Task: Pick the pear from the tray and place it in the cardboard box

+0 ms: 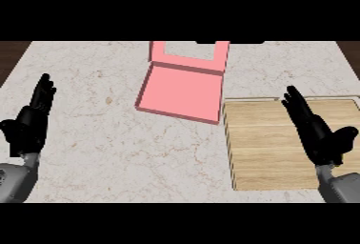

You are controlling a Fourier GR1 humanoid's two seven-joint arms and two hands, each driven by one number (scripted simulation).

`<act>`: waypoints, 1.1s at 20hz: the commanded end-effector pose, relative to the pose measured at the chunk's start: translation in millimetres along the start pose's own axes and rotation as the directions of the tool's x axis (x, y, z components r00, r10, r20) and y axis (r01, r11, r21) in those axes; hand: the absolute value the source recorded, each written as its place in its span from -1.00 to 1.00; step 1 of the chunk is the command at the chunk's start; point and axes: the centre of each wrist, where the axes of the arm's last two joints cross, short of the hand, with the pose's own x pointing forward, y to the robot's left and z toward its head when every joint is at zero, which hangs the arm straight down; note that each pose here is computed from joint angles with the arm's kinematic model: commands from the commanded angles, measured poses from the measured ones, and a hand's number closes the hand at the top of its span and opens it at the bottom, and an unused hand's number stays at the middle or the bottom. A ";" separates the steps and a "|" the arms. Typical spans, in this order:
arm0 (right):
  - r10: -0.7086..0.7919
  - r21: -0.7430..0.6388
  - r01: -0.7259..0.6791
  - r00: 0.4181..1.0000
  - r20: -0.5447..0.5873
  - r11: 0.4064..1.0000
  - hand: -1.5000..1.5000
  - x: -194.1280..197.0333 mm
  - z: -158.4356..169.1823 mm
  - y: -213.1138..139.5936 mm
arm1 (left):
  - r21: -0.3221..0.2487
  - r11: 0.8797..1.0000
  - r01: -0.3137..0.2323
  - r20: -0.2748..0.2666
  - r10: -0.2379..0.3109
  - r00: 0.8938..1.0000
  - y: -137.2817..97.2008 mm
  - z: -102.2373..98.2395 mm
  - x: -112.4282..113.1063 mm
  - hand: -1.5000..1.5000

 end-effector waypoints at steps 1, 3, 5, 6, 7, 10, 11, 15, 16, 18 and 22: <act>-0.038 0.001 0.038 0.995 0.088 0.999 -1.00 10.7 -10.8 -1.0 | 0.002 1.000 0.030 -0.012 -0.030 0.999 7.3 16.3 -12.5 0.00; -0.060 -0.023 0.069 0.964 0.258 0.997 -1.00 54.3 -33.4 -27.5 | -0.031 0.998 0.061 -0.046 -0.062 0.997 -3.7 17.3 -12.9 0.00; -0.067 -0.042 0.093 0.910 0.408 0.995 -1.00 97.9 -43.5 -53.1 | -0.079 0.995 0.058 -0.081 -0.065 0.995 -12.4 26.0 -8.2 0.00; -0.088 -0.043 0.125 0.867 0.490 0.991 -1.00 118.4 -51.3 -57.1 | -0.089 0.992 0.086 -0.103 -0.095 0.990 -14.9 29.2 -14.9 0.00; 0.546 -0.237 -0.518 0.835 0.070 0.822 -1.00 71.4 -15.3 -121.6 | -0.082 0.995 0.058 -0.109 -0.066 0.992 -8.2 27.3 -16.1 0.00; 0.177 -0.500 -0.089 0.975 0.132 0.861 -1.00 43.5 -31.8 -86.1 | -0.125 0.991 0.039 -0.167 -0.060 0.984 -30.8 44.1 -17.2 0.00; 0.159 -0.502 -0.059 0.974 0.159 0.863 -1.00 34.1 -26.8 -98.7 | -0.143 0.989 0.038 -0.173 -0.063 0.983 -30.4 46.8 -12.5 0.00; 0.172 -0.442 -0.042 0.950 0.260 0.896 -1.00 29.5 -4.5 -115.7 | -0.127 0.991 0.040 -0.173 -0.062 0.983 -11.5 59.3 -8.6 0.00; 0.251 -0.431 -0.139 0.944 0.214 0.891 -1.00 48.5 -13.4 -112.4 | -0.117 0.993 0.031 -0.183 -0.053 0.982 -27.9 56.9 -17.6 0.00; 0.365 -0.331 -0.307 0.922 0.128 0.892 -1.00 44.0 -0.6 -130.8 | -0.118 0.992 0.038 -0.178 -0.059 0.982 -28.9 54.8 -10.6 0.00; 0.600 -0.195 -0.589 0.800 -0.008 0.784 -1.00 79.8 13.6 -161.7 | -0.122 0.992 0.042 -0.185 -0.064 0.981 -29.3 56.9 -15.2 0.00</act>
